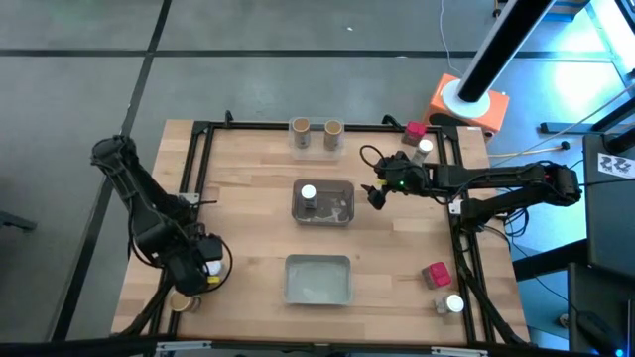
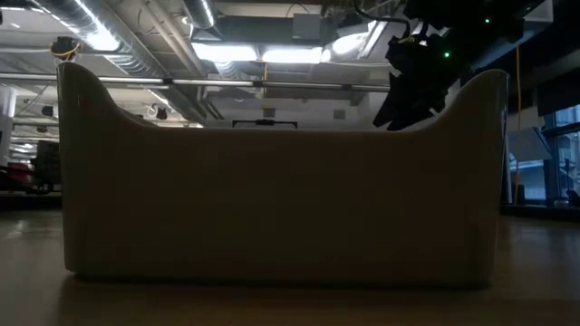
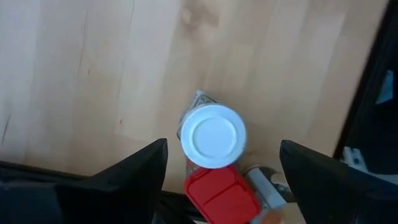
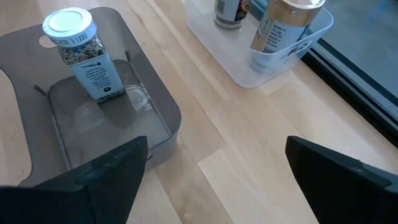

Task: Sort spices by type
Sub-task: Put the bottom left white seasoning bottle into the black bin

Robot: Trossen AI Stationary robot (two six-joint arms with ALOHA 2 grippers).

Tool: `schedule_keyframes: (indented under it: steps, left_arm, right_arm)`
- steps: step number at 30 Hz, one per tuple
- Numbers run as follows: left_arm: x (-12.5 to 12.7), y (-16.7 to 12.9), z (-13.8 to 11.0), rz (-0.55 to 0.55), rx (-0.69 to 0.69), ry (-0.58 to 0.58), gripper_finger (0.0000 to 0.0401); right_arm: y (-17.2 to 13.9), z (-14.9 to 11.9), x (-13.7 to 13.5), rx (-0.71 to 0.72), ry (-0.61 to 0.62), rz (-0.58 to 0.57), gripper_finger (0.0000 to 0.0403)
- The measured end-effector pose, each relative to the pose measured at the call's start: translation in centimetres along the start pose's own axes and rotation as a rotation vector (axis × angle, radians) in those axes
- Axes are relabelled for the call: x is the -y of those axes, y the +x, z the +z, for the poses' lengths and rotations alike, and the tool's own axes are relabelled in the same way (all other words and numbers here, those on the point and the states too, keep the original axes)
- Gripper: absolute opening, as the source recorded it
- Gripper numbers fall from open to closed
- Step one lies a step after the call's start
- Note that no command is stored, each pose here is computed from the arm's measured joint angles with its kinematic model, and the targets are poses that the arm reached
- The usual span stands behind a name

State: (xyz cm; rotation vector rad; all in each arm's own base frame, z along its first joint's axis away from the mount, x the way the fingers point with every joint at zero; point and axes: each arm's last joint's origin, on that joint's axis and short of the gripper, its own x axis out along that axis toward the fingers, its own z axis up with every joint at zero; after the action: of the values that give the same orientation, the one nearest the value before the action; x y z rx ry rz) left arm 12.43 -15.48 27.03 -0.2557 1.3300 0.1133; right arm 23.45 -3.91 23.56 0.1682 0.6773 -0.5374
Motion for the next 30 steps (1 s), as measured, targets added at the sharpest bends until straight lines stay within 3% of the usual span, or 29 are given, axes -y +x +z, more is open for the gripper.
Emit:
schedule_keyframes:
  steps: [26, 30]
  left_arm:
    - [-0.6, 4.6, -1.1, 0.027, 0.000, 0.007, 0.0294]
    - [-0.6, 5.1, -1.1, 0.018, 0.015, 0.028, 0.0278]
  right_arm:
    - [0.0, 0.0, 0.0, 0.001, -0.001, -0.008, 0.0380]
    - [0.0, 0.0, 0.0, 0.001, -0.001, -0.008, 0.0380]
